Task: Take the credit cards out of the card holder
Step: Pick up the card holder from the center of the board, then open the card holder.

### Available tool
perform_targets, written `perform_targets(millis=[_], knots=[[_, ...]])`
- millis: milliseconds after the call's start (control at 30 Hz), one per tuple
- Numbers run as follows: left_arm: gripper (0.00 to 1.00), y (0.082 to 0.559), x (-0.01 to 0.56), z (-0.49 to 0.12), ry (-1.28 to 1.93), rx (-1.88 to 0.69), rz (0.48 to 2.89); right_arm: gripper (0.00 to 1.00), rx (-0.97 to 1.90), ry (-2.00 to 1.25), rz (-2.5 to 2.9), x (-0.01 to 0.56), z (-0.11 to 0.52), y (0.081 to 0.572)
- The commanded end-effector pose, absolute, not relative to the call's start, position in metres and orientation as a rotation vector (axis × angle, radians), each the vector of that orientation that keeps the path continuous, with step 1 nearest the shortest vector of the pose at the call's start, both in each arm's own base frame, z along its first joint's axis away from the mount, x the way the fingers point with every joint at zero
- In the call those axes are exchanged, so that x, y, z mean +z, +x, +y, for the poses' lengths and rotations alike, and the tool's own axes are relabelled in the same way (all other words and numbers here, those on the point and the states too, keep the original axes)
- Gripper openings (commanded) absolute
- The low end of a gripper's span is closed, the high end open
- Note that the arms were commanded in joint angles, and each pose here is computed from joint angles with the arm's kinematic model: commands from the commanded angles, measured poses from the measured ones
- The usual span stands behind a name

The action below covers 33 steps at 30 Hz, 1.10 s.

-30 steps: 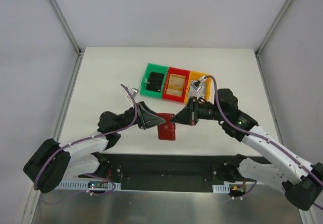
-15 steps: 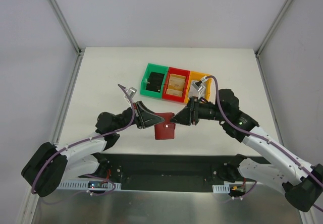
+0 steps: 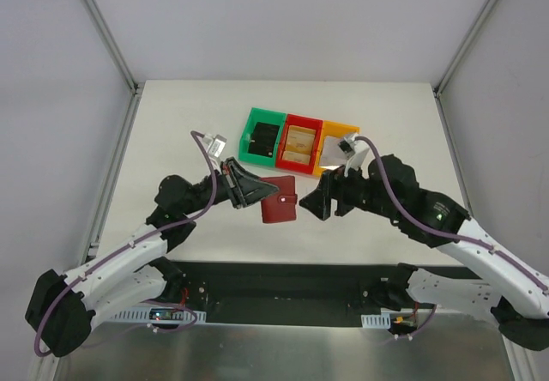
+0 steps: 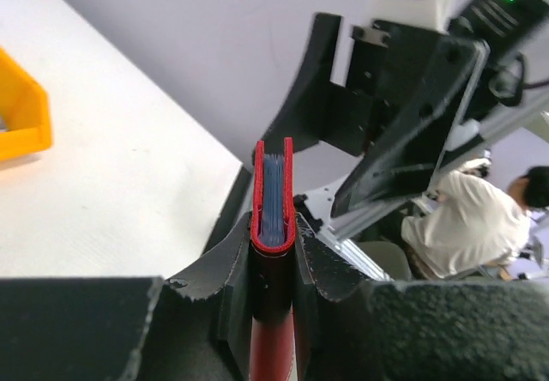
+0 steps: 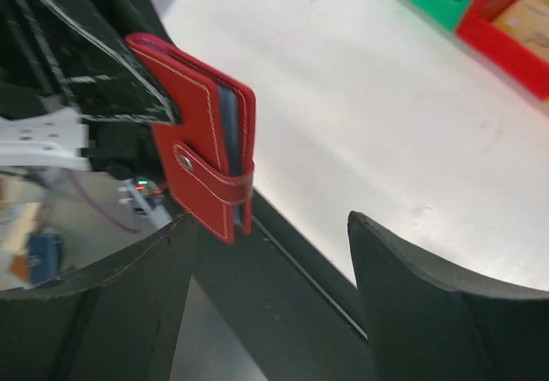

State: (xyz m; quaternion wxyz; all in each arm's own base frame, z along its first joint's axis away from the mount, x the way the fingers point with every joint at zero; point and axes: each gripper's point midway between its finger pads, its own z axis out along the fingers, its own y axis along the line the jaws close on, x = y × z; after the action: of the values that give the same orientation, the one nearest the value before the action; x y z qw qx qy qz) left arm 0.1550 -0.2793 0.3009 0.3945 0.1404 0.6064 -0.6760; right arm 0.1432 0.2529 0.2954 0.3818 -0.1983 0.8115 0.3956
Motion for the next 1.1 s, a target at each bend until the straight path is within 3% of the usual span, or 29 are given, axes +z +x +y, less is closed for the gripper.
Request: perform_targets(millis=[0, 200, 600, 1067], knots=[[0.00, 0.180, 0.288, -0.286, 0.299, -1.555, 1.695, 0.73, 0.544, -0.473, 2.118, 0.267, 0.218, 0.172], [0.00, 0.204, 0.261, -0.285, 0.178, -1.349, 1.890, 0.73, 0.296, -0.493, 2.036, 0.280, 0.222, 0.184], [0.00, 0.214, 0.254, -0.284, 0.074, -1.151, 1.980, 0.58, 0.365, -0.491, 2.023, 0.283, 0.271, 0.196], [0.00, 0.222, 0.244, -0.281, -0.024, -1.000, 2.060, 0.56, 0.386, -0.553, 2.089, 0.266, 0.306, 0.193]])
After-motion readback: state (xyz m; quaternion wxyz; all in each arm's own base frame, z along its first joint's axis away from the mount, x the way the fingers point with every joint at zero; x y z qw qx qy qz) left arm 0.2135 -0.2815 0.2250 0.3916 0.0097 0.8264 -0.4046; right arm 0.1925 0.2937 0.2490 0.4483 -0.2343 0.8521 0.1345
